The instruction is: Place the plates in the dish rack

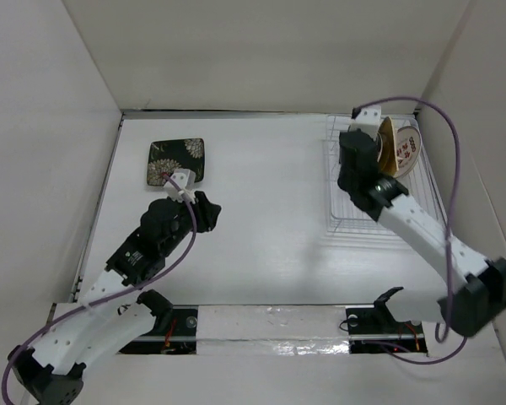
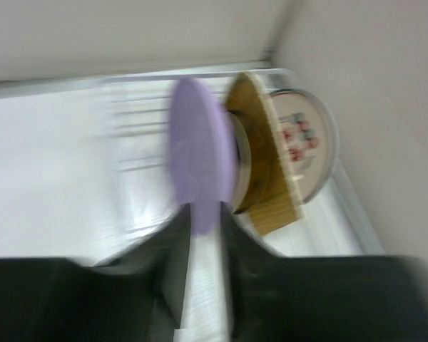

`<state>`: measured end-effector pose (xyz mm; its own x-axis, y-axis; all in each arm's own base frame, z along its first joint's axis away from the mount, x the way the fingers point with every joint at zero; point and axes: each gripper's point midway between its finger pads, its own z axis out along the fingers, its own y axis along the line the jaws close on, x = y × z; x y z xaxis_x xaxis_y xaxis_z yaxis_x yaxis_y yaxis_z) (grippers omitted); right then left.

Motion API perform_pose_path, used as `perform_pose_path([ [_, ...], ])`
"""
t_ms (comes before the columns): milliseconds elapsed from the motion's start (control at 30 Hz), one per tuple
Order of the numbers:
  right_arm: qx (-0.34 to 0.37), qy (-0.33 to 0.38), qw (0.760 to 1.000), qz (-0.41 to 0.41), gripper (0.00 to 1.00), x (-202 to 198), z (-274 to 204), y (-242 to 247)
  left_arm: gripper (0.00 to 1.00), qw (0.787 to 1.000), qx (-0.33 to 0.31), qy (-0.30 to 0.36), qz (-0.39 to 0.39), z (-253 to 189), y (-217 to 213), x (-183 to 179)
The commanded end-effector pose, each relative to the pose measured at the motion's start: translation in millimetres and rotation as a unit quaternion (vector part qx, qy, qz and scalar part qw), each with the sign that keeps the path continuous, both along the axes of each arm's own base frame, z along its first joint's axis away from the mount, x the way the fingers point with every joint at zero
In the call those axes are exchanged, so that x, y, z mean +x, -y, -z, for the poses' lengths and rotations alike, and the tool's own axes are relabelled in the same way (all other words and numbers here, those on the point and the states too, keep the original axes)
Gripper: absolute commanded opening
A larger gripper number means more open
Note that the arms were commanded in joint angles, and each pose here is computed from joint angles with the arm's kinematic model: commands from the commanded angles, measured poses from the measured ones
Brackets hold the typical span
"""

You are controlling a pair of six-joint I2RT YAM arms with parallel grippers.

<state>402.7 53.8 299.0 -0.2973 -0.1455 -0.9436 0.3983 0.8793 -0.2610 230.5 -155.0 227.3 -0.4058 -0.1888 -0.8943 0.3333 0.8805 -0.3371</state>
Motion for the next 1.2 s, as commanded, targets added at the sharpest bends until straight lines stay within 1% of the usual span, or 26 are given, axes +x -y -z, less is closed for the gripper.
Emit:
perform_pose_path([
  [0,0.17,0.111,0.969,-0.141,0.0,-33,-23,-67,0.37,0.999,-0.036,0.027,-0.023,-37,7,21],
  [33,0.205,0.118,0.949,-0.209,0.0,-42,-25,-93,0.37,0.999,-0.027,0.009,-0.033,-28,7,31],
  [67,0.227,0.122,0.934,-0.248,0.0,-52,-24,-108,0.38,0.998,-0.04,0.003,-0.04,-32,9,38],
  [167,0.265,0.111,0.903,-0.32,0.0,-83,-11,-137,0.37,0.995,-0.064,-0.017,-0.075,-24,1,64],
  [200,0.268,0.101,0.898,-0.335,0.0,-91,-3,-141,0.36,0.99,-0.086,-0.024,-0.111,-23,-14,76],
  [267,0.279,0.084,0.879,-0.377,0.01,-105,4,-157,0.32,0.982,-0.104,-0.038,-0.153,-9,-32,92],
  [300,0.282,0.083,0.873,-0.388,0.07,-108,5,-160,0.25,0.974,-0.132,-0.041,-0.178,-9,-42,100],
  [333,0.285,0.074,0.866,-0.404,0.1,-116,12,-165,0.21,0.964,-0.147,-0.048,-0.215,-1,-66,111],
  [367,0.295,0.074,0.861,-0.409,0.13,-119,14,-167,0.17,0.958,-0.167,-0.044,-0.23,5,-76,117],
  [400,0.301,0.081,0.853,-0.418,0.22,-121,12,-169,0.1,0.951,-0.182,-0.044,-0.246,10,-88,122],
  [433,0.303,0.073,0.845,-0.434,0.25,-127,18,-173,0.06,0.937,-0.205,-0.06,-0.278,22,-109,129],
  [500,0.32,0.082,0.83,-0.449,0.33,-134,12,-178,0.01,0.924,-0.219,-0.062,-0.308,33,-130,138],
  [533,0.322,0.082,0.824,-0.459,0.36,-138,12,-180,0.0,0.915,-0.217,-0.079,-0.332,49,-142,143],
  [567,0.325,0.079,0.82,-0.464,0.37,-142,15,-182,0.06,0.904,-0.218,-0.084,-0.358,54,-161,148],
  [633,0.33,0.084,0.815,-0.469,0.39,-145,15,-185,0.19,0.891,-0.213,-0.11,-0.385,77,-177,154],
  [667,0.334,0.074,0.811,-0.474,0.39,-148,23,-190,0.29,0.884,-0.216,-0.112,-0.398,79,-185,158],
  [700,0.338,0.077,0.807,-0.478,0.39,-148,22,-192,0.35,0.883,-0.216,-0.118,-0.4,85,-186,161],
  [733,0.34,0.071,0.8,-0.489,0.39,-152,24,-198,0.42,0.869,-0.203,-0.131,-0.432,102,-199,164],
  [767,0.343,0.065,0.797,-0.492,0.4,-153,26,-201,0.49,0.863,-0.202,-0.136,-0.442,105,-203,169],
  [800,0.343,0.058,0.794,-0.499,0.4,-155,27,-207,0.59,0.859,-0.198,-0.144,-0.449,113,-205,171],
  [833,0.343,0.053,0.789,-0.506,0.4,-158,28,-211,0.63,0.85,-0.19,-0.164,-0.464,132,-209,173],
  [900,0.342,0.051,0.787,-0.511,0.4,-161,27,-215,0.68,0.839,-0.198,-0.176,-0.475,142,-211,181],
  [933,0.343,0.054,0.787,-0.51,0.4,-161,25,-213,0.69,0.831,-0.195,-0.189,-0.485,155,-214,183],
  [1000,0.341,0.055,0.786,-0.512,0.41,-164,24,-213,0.69,0.823,-0.202,-0.182,-0.498,157,-219,193],
  [1033,0.341,0.059,0.787,-0.511,0.41,-164,22,-212,0.69,0.809,-0.206,-0.188,-0.517,167,-227,194],
  [1167,0.341,0.059,0.785,-0.513,0.41,-167,21,-213,0.68,0.795,-0.234,-0.185,-0.528,174,-229,217],
])
